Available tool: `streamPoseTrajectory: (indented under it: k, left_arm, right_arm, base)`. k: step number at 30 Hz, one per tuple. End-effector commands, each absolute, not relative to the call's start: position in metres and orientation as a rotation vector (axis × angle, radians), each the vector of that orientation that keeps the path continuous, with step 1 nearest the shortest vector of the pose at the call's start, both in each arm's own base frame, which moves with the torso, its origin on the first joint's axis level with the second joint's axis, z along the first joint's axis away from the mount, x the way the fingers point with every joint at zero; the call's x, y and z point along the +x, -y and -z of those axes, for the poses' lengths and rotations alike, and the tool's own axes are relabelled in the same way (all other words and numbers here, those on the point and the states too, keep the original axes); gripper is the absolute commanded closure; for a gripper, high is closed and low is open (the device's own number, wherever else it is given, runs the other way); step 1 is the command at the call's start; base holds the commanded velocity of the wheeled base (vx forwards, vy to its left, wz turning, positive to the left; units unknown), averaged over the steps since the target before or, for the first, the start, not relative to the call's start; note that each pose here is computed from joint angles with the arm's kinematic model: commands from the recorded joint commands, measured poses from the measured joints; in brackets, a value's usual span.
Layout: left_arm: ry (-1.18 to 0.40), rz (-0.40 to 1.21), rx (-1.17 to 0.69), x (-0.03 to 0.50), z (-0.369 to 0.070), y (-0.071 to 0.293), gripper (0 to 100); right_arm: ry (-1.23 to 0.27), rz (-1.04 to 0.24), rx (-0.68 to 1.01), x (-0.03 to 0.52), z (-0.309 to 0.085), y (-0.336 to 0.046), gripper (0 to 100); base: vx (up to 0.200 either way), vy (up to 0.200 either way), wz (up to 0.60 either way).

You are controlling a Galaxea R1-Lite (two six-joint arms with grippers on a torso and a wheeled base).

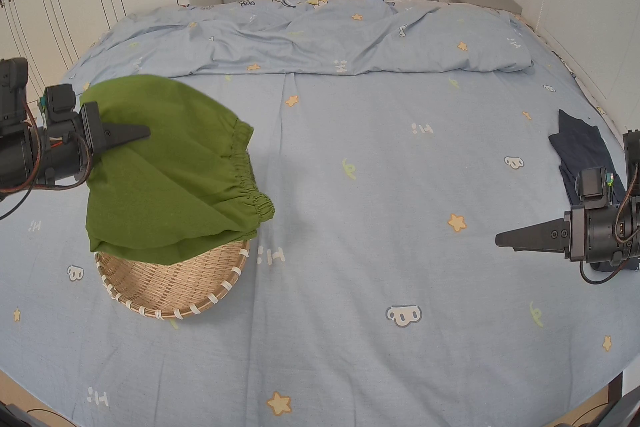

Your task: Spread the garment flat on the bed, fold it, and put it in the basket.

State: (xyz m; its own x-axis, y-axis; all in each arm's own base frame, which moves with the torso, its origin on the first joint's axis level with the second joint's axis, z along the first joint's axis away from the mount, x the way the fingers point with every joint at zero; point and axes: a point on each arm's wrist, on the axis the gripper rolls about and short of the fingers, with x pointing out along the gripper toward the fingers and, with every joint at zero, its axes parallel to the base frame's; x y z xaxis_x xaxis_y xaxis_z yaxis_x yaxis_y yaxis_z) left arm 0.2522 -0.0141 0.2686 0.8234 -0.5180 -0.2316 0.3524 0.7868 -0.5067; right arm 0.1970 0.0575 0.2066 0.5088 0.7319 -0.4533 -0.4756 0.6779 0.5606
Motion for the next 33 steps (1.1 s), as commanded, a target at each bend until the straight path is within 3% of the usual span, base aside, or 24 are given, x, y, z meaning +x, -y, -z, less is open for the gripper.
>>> streamPoseTrajectory:
  k: [1,9,15,25,26,33]
  left_arm:
    - [-0.532,0.355,-0.536,0.275,-0.218,-0.01,100]
    - [-0.759,0.216,-0.613,0.295,-0.146,-0.029,100]
    - [-0.842,0.122,-0.599,0.297,-0.133,-0.029,100]
    - [-0.971,0.113,-0.58,0.295,-0.131,-0.028,100]
    - [-0.972,0.113,-0.58,0.295,-0.131,-0.028,0]
    - [-0.968,0.105,-0.585,0.298,-0.132,-0.03,0]
  right_arm:
    - [-0.728,-0.755,0.392,0.196,-0.206,-0.058,0]
    - [-0.711,-0.77,0.386,0.191,-0.211,-0.058,0]
    - [-0.701,-0.77,0.385,0.188,-0.213,-0.058,0]
    - [-0.702,-0.763,0.388,0.189,-0.212,-0.056,0]
    - [-0.702,-0.763,0.388,0.189,-0.212,-0.056,0]
    - [-0.701,-0.761,0.389,0.189,-0.212,-0.056,0]
  base:
    - [0.0,0.0,0.0]
    - [0.0,0.0,0.0]
    - [0.0,0.0,0.0]
    - [0.0,0.0,0.0]
    - [0.0,0.0,0.0]
    - [0.0,0.0,0.0]
